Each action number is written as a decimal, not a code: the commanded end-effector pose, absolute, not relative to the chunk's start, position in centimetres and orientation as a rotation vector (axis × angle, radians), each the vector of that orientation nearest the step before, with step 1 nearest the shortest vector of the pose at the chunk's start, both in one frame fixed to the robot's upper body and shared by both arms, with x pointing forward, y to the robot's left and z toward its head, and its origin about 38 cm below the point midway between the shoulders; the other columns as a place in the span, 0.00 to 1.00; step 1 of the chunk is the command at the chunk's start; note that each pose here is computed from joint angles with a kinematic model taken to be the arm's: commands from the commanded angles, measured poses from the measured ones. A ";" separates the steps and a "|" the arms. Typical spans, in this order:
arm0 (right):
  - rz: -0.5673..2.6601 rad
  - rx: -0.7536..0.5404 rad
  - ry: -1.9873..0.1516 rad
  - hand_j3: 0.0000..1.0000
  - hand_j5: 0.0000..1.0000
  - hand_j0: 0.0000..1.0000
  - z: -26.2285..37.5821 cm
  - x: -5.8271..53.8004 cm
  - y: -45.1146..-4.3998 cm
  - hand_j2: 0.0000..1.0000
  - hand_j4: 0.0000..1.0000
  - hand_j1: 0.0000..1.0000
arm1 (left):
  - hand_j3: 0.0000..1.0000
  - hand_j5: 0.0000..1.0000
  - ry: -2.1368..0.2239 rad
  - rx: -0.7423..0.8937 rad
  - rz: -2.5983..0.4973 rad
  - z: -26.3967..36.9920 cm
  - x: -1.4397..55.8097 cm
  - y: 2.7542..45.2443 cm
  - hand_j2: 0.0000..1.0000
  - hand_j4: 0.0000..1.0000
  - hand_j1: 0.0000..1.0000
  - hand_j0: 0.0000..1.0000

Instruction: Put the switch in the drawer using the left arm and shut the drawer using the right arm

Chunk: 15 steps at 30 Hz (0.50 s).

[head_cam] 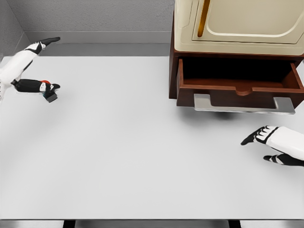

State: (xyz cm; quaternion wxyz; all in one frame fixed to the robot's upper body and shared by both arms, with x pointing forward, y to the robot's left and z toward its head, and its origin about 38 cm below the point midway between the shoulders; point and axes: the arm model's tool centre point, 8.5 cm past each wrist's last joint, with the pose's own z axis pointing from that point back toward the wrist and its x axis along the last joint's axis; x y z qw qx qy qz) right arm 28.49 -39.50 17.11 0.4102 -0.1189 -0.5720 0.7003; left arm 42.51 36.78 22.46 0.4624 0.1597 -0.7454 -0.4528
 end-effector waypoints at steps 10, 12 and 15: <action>1.719 -0.298 -1.494 0.85 0.85 0.85 17.1 28.5 -38.8 0.85 0.85 0.85 | 1.00 1.00 -1.675 0.031 -0.760 16.6 43.9 39.8 1.00 1.00 1.00 1.00; 1.718 -0.296 -1.495 0.85 0.85 0.85 17.2 28.4 -38.7 0.85 0.85 0.85 | 1.00 1.00 -1.615 0.043 -0.693 15.3 44.2 41.6 1.00 1.00 1.00 1.00; 1.720 -0.299 -1.491 0.85 0.85 0.85 17.1 28.5 -38.8 0.85 0.85 0.85 | 1.00 1.00 -1.559 0.055 -0.644 13.9 44.6 42.8 1.00 1.00 1.00 1.00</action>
